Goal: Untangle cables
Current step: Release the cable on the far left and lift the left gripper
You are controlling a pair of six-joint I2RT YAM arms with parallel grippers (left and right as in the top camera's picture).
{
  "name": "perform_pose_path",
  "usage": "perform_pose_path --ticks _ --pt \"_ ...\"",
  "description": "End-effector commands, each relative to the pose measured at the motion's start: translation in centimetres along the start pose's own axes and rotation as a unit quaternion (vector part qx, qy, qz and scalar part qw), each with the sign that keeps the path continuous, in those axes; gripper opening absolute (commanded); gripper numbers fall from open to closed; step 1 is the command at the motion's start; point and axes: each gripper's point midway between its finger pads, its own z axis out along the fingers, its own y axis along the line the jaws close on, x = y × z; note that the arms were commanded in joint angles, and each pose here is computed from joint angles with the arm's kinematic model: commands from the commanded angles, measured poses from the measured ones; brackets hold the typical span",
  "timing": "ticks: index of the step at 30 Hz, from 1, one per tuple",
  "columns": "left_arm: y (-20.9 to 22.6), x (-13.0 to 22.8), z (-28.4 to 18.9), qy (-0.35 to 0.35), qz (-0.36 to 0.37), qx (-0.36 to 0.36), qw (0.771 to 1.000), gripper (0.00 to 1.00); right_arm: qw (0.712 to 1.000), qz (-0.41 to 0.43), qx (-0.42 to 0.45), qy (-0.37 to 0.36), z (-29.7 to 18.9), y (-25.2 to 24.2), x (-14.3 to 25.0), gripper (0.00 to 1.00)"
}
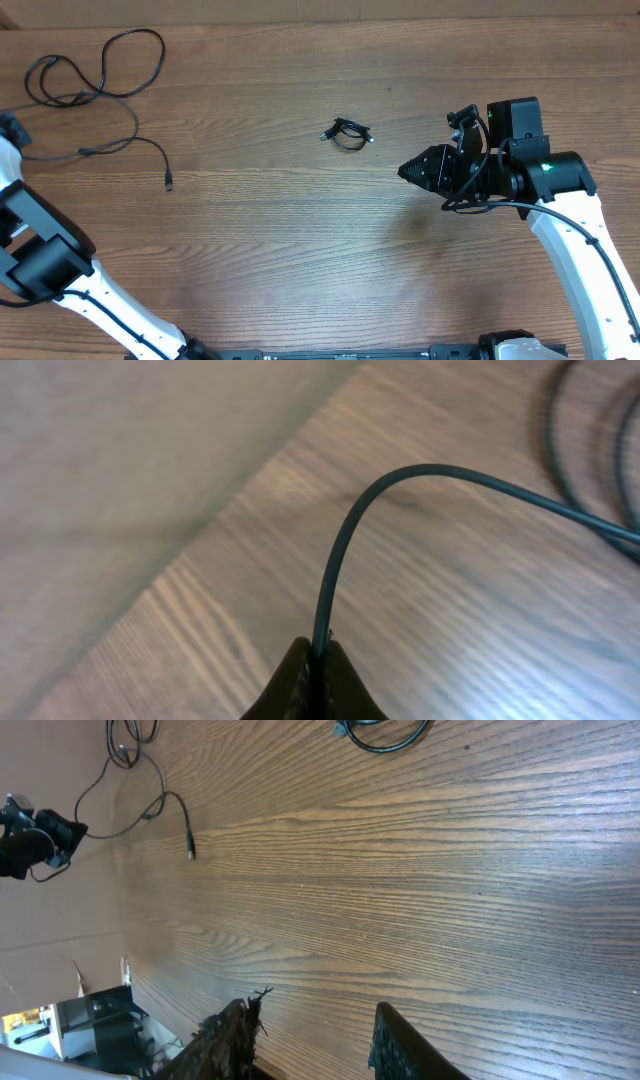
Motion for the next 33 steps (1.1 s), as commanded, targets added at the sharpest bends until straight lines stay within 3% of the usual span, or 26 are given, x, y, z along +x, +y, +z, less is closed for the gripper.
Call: perform_pose_path --ticks 1,2,4,10,13,15,19,22,26,29,33 --pt "3.1 -2.5 -1.8 -0.028 -0.003 -0.028 0.999 0.55 1.000 -0.007 -0.002 -0.007 -0.2 0.4 -0.4 0.37" --pt "3.1 -2.5 -1.8 -0.029 -0.006 -0.025 0.999 0.62 1.000 -0.007 -0.002 -0.007 -0.2 0.4 -0.4 0.38" --pt "2.4 -2.5 -1.7 -0.031 -0.009 0.005 0.999 0.99 1.000 -0.008 -0.002 -0.007 -0.2 0.4 -0.4 0.38" --pt "-2.9 -1.7 -2.5 -0.003 -0.100 0.151 0.984 1.00 1.000 -0.009 -0.003 -0.009 -0.2 0.5 -0.5 0.41" --pt "-7.5 -0.3 -4.5 0.044 -0.128 0.275 0.952 1.00 1.000 -0.012 0.000 -0.016 -0.2 0.4 -0.8 0.41" --pt "-11.2 0.5 -6.7 0.069 -0.113 0.358 0.924 1.00 1.000 -0.014 0.006 -0.020 -0.2 0.1 -1.0 0.41" --pt "-15.9 3.6 -9.4 0.108 -0.022 0.414 0.904 1.00 1.000 -0.013 0.012 -0.022 0.0 -0.2 -1.0 0.41" --pt "-18.0 5.5 -10.1 0.130 0.022 0.410 0.902 1.00 1.000 -0.014 0.013 -0.024 0.1 -0.3 -1.0 0.41" --pt "-21.6 8.6 -11.2 0.182 0.054 0.355 0.916 1.00 1.000 -0.015 0.014 -0.022 0.3 -0.5 -1.0 0.42" --pt "-23.6 11.9 -12.6 0.242 0.037 0.258 0.934 1.00 1.000 -0.014 0.014 -0.022 0.3 -0.5 -1.0 0.41" --pt "-23.4 14.0 -12.5 0.247 0.035 0.146 0.957 1.00 0.999 -0.023 0.014 -0.021 0.4 -0.6 -0.9 0.42"
